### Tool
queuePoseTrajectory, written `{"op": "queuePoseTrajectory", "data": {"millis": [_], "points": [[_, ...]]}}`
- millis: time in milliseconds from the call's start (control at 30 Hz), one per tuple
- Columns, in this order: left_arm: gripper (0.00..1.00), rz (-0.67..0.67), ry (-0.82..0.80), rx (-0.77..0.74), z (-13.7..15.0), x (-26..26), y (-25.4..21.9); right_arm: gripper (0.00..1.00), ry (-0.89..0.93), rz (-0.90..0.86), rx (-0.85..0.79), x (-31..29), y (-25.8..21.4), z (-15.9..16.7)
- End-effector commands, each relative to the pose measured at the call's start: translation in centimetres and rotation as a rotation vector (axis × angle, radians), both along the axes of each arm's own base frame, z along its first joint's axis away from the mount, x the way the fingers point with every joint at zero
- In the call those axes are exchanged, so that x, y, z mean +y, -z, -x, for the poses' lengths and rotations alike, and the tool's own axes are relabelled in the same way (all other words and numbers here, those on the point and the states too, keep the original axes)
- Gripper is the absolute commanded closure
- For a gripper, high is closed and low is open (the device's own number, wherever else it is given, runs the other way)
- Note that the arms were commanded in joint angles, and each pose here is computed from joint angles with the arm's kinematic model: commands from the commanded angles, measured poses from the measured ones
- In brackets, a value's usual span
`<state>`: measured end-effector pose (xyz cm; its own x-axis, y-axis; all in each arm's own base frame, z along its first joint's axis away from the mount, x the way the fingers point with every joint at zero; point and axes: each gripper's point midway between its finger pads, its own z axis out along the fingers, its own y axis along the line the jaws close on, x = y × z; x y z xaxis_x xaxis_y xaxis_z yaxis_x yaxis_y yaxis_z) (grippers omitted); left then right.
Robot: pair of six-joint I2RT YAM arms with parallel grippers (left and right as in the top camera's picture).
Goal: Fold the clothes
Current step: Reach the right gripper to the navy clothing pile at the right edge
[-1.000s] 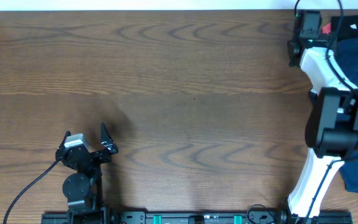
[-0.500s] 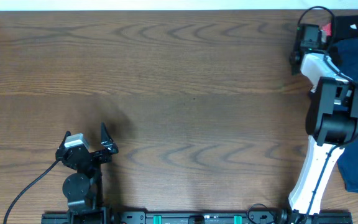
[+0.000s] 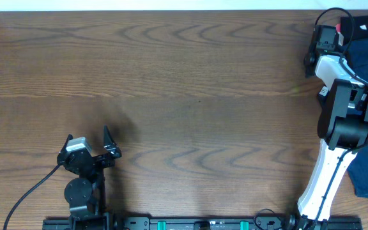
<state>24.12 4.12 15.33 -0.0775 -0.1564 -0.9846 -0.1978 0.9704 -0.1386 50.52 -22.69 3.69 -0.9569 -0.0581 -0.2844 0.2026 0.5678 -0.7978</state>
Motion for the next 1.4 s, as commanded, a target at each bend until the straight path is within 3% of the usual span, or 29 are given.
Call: {"op": "queuePoseTrajectory", "data": {"millis": [0, 267, 500, 833, 1100, 1367], "points": [[0.02, 0.008, -0.031, 0.056, 0.2, 0.5, 1.8, 0.74, 0.029, 0.017, -0.02, -0.4, -0.1, -0.1], [0.02, 0.008, -0.031, 0.056, 0.2, 0.5, 1.8, 0.99, 0.059, 0.019, -0.046, -0.5, -0.2, 0.2], [0.02, 0.008, -0.031, 0.056, 0.2, 0.5, 1.8, 0.99, 0.134, 0.004, -0.179, -0.5, -2.9, 0.5], [0.02, 0.008, -0.031, 0.056, 0.2, 0.5, 1.8, 0.99, 0.162, -0.19, -0.441, 1.4, -9.8, 0.3], [0.02, 0.009, -0.031, 0.055, 0.2, 0.5, 1.8, 0.99, 0.143, -0.232, -0.428, 2.1, -10.1, 0.5], [0.02, 0.008, -0.031, 0.056, 0.2, 0.5, 1.8, 0.99, 0.001, -0.434, -0.414, 8.6, -8.3, -2.1]]}}
